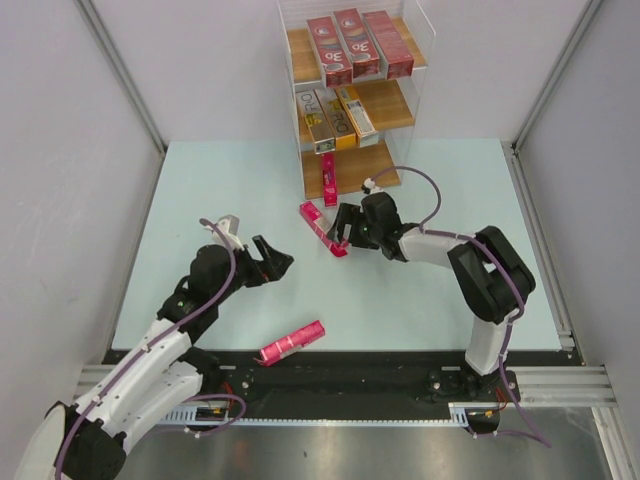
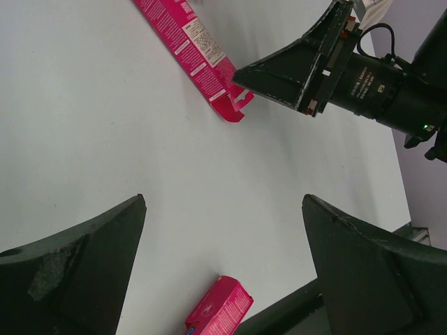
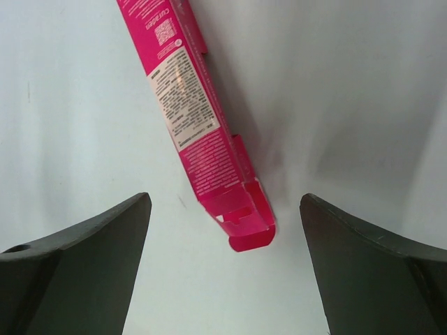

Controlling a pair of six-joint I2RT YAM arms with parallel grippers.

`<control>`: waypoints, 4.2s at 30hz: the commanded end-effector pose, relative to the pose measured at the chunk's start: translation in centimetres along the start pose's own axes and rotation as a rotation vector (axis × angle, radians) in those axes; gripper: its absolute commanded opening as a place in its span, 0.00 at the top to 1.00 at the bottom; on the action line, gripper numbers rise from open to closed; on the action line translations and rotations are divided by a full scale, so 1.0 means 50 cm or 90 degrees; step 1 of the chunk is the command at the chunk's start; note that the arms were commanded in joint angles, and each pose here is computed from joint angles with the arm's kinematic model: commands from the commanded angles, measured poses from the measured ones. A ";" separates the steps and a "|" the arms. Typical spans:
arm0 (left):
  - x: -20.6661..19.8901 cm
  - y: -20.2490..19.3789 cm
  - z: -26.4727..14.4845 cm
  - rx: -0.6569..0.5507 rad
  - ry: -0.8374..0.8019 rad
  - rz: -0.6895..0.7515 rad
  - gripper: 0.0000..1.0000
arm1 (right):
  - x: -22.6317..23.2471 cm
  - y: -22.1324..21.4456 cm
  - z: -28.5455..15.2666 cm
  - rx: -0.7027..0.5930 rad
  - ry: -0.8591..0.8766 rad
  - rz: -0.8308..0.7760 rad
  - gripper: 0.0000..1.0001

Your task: Place and organize the toothpastes onto the shelf

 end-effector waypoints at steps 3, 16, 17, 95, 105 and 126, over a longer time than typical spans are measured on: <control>-0.014 0.005 -0.008 -0.006 -0.024 -0.008 0.00 | -0.005 0.025 0.026 -0.057 0.006 -0.038 0.07; -0.016 0.001 -0.001 0.003 -0.030 -0.012 0.00 | 0.038 -0.042 0.072 -0.045 0.024 -0.131 0.21; -0.016 -0.002 0.001 0.007 -0.032 -0.015 0.00 | 0.041 -0.046 0.076 -0.053 0.014 -0.140 0.26; -0.173 0.096 0.082 -0.036 -0.391 -0.140 0.72 | 0.206 -0.069 -0.406 -0.042 0.263 -0.098 0.12; -0.179 0.126 0.052 -0.070 -0.452 -0.172 0.72 | 0.145 -0.038 -0.435 0.032 0.504 0.167 0.00; -0.195 0.140 0.058 -0.062 -0.519 -0.206 0.71 | 0.177 -0.127 -0.430 0.055 0.599 0.210 0.02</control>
Point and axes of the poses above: each gripper's point midway between its finger pads, its own z axis out along the fingers, its own x axis along the line the jaws close on, y = z × x, the point moved 5 cm from there along -z, back along the fingers, and after that the axes turned 5 degrees about z, right-handed, at the moved point
